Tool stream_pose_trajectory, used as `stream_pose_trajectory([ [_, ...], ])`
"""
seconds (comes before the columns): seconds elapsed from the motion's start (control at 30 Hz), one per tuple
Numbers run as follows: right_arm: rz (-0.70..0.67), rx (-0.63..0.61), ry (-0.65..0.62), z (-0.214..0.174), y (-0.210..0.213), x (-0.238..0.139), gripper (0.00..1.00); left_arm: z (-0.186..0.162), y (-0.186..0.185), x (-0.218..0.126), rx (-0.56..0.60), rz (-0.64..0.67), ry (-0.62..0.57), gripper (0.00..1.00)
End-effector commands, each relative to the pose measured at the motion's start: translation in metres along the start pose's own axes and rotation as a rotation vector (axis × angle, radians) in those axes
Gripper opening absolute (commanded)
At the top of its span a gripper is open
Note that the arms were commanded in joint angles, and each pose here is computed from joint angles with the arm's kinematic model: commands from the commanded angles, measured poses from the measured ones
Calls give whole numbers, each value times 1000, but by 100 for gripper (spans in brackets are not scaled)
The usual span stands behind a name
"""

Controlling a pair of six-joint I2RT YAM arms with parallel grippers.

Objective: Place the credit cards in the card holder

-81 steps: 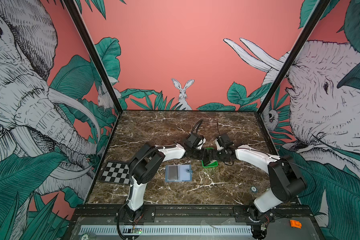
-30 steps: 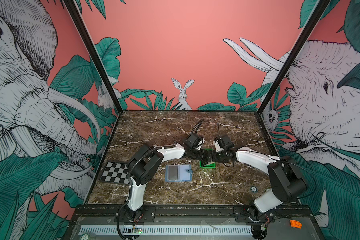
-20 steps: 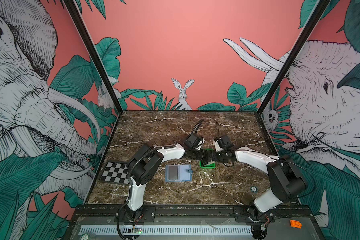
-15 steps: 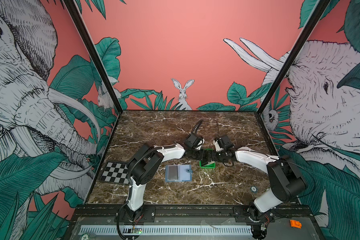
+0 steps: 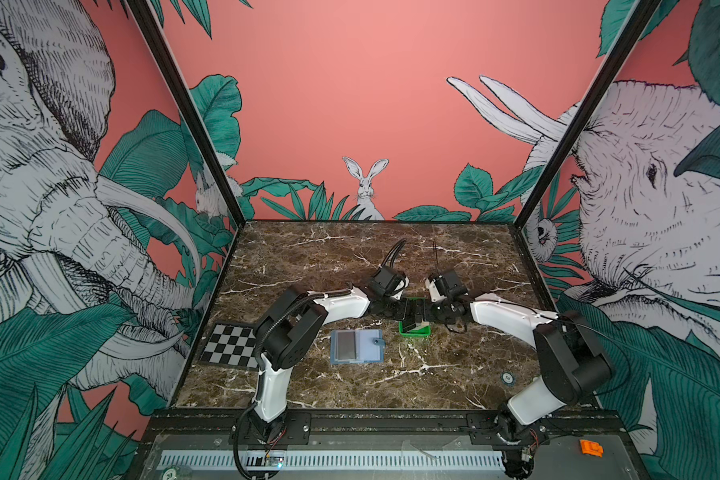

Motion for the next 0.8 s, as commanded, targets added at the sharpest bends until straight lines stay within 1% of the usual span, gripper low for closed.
stream_pose_trajectory([
  [0.0,26,-20,-17,4,8,1,88,-13,6,0,-21,36,38,10],
  [0.07,11,-17,3,2,4,9,88,-13,6,0,-19,37,36,11],
  [0.33,-8,-16,-2,3,2,17,88,-12,7,1,-10,39,43,10],
  [0.53,-12,-19,-10,5,2,16,86,-9,5,0,4,39,39,10],
  [0.77,29,-33,-8,3,7,10,85,-5,4,-1,26,47,39,11],
])
Point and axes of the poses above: each gripper's point midway between its finger pads, its own x axis out along the fingers, its own y axis along the line the jaws close on, z = x × y, the point moved 6 cm from there along -x, back along the fingers, and after that the axes turned 11 degrees about x, right-handed, at the moved point
